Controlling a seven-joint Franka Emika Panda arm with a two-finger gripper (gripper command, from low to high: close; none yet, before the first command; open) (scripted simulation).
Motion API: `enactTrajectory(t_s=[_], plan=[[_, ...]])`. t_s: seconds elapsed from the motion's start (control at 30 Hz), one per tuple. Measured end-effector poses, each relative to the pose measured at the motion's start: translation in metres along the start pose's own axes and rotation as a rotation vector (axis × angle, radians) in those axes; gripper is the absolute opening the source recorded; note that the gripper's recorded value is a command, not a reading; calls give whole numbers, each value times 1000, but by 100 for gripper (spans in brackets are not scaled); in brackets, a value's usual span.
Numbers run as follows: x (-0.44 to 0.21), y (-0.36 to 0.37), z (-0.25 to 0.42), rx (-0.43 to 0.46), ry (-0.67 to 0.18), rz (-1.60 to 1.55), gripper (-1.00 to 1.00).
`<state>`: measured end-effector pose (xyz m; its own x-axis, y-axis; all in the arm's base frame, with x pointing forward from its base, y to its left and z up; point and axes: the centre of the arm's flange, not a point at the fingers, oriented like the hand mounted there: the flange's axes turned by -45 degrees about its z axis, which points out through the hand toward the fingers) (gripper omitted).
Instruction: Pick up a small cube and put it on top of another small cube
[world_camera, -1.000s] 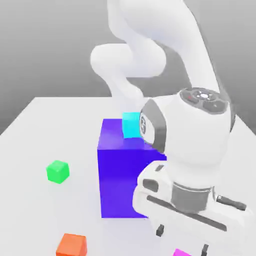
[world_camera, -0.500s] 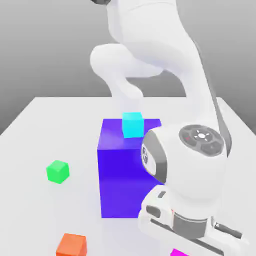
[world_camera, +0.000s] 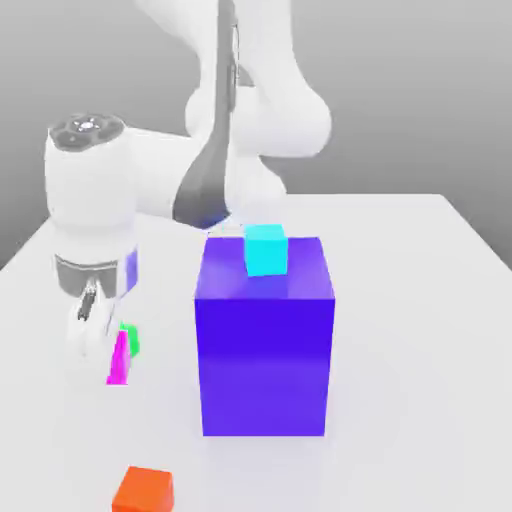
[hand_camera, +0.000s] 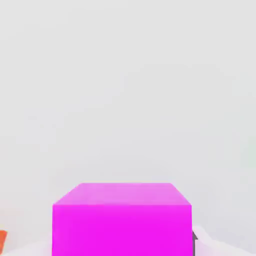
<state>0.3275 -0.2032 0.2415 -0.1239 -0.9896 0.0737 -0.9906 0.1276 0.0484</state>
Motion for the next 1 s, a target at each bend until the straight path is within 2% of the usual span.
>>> enactTrajectory(t_s=[0.2, 0.47, 0.5, 0.73, 1.0], plan=[[38, 102, 5, 26, -69, 412, -100], [37, 113, 60, 33, -86, 477, -100], [35, 112, 68, 33, -85, 473, 100], [35, 113, 70, 31, -85, 476, 100], [40, 116, 15, 31, -86, 477, 100]])
